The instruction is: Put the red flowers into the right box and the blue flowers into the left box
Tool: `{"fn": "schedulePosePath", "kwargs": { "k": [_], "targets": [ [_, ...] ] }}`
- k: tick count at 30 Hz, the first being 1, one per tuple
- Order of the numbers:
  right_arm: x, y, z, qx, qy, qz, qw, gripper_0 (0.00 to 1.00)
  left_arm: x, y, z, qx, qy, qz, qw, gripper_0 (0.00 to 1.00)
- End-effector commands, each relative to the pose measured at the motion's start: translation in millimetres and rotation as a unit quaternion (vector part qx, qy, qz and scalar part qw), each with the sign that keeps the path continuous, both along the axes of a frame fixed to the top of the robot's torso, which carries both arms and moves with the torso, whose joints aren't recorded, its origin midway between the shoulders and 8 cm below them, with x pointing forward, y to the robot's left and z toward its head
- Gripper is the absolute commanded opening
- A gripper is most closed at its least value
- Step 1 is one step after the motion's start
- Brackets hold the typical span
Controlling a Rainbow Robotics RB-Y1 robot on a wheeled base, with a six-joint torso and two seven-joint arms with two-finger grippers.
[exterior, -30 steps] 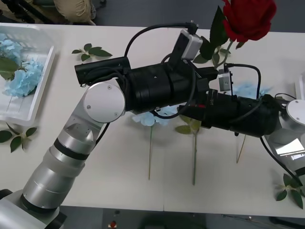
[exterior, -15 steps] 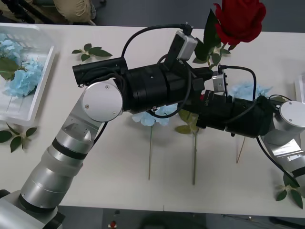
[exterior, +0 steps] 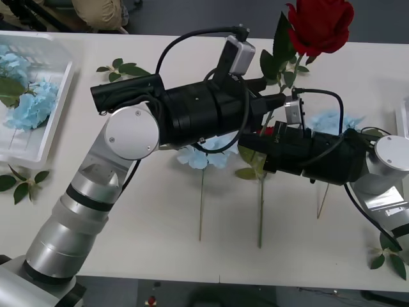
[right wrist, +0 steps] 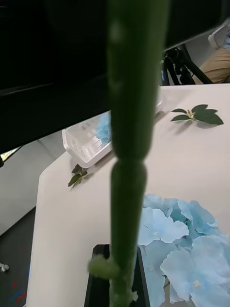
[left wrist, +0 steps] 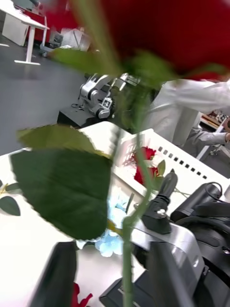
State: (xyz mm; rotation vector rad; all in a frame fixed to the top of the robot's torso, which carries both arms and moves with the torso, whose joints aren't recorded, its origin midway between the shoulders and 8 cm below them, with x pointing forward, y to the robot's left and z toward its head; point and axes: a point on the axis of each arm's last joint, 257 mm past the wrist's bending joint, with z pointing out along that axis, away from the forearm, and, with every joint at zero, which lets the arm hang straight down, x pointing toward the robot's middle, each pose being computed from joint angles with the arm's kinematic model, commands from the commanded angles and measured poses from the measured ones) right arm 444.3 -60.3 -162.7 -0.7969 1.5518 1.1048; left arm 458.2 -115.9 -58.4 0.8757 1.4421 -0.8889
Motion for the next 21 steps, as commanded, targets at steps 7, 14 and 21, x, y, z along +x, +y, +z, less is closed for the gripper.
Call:
{"fn": "schedulePosePath", "kwargs": {
  "k": [7,14,21],
  "targets": [
    [3.0,-12.8,5.8,-0.04,-0.024,0.007,0.999,0.0,-28.3,-26.0,13.4,-0.002,-0.03,-0.037,0.999,1.0],
    [-1.4,-72.9,-5.8,-0.101,-0.02,0.001,0.995,0.0,-28.3,-26.0,13.4,-0.002,-0.03,-0.037,0.999,1.0],
    [-22.3,-173.6,-6.0,-0.124,0.159,-0.05,0.978,0.0,-18.9,-16.6,3.1,-0.011,-0.011,-0.022,1.0,1.0]
  ]
}}
